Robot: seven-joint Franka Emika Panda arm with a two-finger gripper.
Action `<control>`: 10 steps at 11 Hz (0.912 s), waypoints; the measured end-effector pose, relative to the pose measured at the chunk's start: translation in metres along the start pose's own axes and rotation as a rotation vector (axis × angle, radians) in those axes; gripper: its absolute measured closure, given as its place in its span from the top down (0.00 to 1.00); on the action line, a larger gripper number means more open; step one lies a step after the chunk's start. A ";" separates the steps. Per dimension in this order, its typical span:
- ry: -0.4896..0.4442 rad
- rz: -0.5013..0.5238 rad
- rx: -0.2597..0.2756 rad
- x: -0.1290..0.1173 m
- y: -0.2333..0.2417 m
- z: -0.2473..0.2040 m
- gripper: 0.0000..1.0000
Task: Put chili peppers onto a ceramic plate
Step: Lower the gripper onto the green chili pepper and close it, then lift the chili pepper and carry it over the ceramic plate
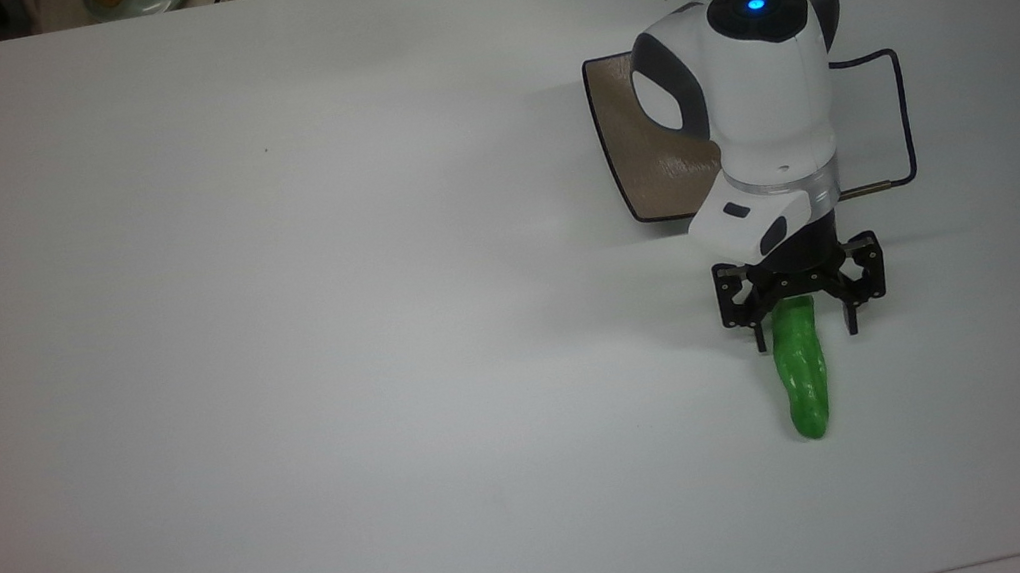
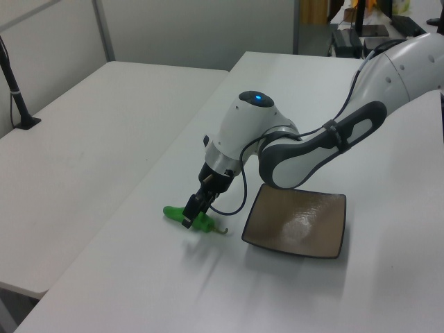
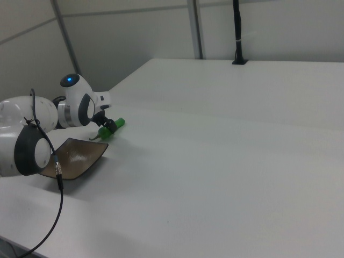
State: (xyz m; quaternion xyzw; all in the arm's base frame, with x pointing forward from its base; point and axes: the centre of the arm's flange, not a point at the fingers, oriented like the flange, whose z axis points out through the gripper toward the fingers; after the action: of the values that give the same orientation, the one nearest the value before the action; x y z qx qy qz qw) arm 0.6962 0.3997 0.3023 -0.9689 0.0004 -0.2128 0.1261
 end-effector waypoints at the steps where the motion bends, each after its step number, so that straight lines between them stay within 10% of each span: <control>1: 0.001 -0.001 0.000 0.000 0.000 0.000 0.82; 4: 0.007 -0.008 -0.002 0.001 -0.001 -0.001 0.41; 10: 0.017 -0.019 -0.005 0.004 -0.002 -0.004 0.41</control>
State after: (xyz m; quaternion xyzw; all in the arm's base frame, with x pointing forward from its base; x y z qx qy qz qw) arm 0.6977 0.4008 0.3083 -0.9673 -0.0072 -0.2222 0.1218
